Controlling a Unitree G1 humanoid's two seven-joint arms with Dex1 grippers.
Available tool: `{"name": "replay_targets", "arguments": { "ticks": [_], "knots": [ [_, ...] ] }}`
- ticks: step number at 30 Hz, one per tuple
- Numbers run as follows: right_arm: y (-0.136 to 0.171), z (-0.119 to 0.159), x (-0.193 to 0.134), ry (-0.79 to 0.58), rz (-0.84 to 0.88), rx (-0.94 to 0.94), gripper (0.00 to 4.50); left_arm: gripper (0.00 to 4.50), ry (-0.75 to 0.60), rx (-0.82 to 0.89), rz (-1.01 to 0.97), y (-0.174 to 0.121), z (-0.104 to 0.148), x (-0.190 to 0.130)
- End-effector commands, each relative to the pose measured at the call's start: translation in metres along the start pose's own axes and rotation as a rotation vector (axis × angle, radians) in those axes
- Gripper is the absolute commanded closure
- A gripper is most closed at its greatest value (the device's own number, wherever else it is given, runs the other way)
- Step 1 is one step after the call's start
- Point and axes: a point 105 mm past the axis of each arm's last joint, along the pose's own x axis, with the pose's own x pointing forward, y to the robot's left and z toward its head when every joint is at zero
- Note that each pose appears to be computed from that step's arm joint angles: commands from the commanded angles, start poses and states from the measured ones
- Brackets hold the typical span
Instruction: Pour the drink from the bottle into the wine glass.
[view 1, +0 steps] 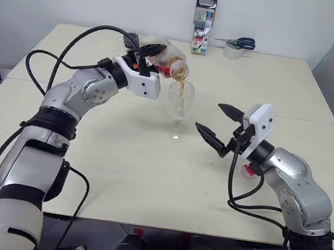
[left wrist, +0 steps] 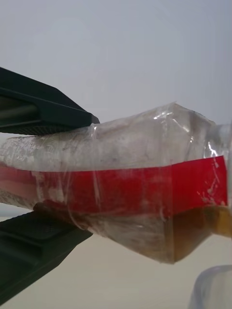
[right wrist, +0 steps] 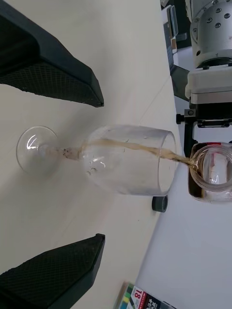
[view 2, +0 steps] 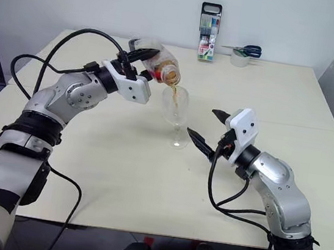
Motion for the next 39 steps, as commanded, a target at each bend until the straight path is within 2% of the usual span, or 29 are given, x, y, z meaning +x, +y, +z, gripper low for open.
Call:
{"name": "replay_targets", "arguments": {
  "ticks": [1, 39],
  "knots": [
    [0.004, 0.016, -0.004, -0.055, 0.019, -0.026, 0.00, 2.82, -0.023, 0.058, 0.062, 0.024, 0.003, 0.003],
    [0.014, 0.015, -0.005, -0.052, 0.047, 0.000, 0.00, 2.82, -0.008, 0.134, 0.062, 0.027, -0.006, 0.004]
  ]
}}
